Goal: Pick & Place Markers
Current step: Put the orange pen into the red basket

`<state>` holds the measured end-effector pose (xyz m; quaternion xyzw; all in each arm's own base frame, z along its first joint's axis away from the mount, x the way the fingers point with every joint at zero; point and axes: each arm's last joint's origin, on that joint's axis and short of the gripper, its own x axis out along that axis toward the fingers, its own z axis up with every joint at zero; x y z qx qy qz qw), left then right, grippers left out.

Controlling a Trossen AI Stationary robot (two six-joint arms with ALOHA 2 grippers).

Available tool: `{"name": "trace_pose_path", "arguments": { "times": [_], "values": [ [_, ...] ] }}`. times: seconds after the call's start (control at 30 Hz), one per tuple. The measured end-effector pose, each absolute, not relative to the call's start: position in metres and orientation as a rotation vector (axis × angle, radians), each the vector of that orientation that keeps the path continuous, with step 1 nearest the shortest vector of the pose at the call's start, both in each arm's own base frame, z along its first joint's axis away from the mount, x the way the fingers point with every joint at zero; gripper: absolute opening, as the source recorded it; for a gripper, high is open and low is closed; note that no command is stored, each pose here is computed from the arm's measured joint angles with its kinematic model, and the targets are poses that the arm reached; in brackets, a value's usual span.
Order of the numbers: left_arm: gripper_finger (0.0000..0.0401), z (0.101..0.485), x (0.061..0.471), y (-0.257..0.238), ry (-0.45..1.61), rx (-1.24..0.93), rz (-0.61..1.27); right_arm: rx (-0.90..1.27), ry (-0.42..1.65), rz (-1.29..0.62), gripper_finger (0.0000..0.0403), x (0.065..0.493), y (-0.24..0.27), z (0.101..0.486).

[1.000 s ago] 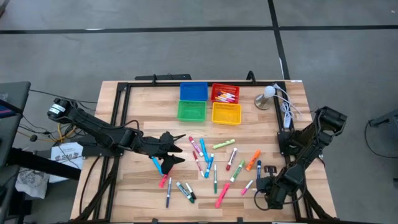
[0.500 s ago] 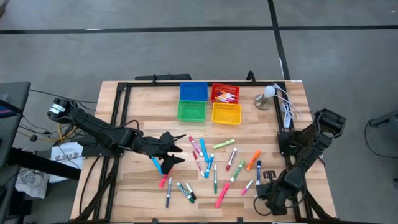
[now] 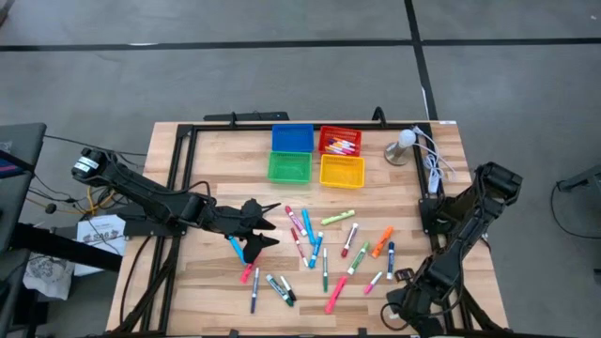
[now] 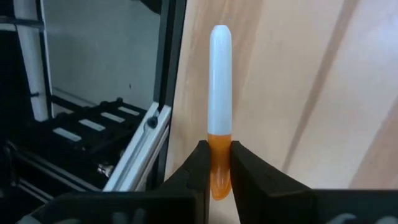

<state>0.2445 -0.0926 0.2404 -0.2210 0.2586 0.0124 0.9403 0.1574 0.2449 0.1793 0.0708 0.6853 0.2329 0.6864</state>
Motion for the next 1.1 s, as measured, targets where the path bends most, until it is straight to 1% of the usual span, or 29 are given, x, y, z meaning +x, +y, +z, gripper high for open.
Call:
{"name": "trace_pose_path", "arguments": {
  "times": [0.27, 0.5, 0.63, 0.83, 0.93, 1.1],
  "values": [
    [0.0242, 0.240, 0.245, -0.093, 0.527, -0.434, 0.021, 0.227, 1.426, 0.502, 0.0036, 0.178, 0.220, 0.202],
    [0.0242, 0.240, 0.245, -0.093, 0.527, -0.418, 0.016, 0.296, 1.256, 0.499, 0.0031, 0.202, 0.180, 0.233],
    [0.0242, 0.240, 0.245, -0.093, 0.527, -0.417, 0.016, 0.357, 1.111, 0.479, 0.0036, 0.215, 0.152, 0.254],
    [0.0242, 0.240, 0.245, -0.093, 0.526, -0.377, 0.005, 0.445, 0.829, 0.468, 0.0031, 0.230, 0.112, 0.289],
    [0.0242, 0.240, 0.245, -0.093, 0.526, -0.369, 0.002, 0.475, 0.689, 0.480, 0.0034, 0.234, 0.095, 0.306],
    [0.0242, 0.240, 0.245, -0.093, 0.526, -0.352, -0.003, 0.510, 0.512, 0.497, 0.0032, 0.236, 0.072, 0.327]
  ]
}}
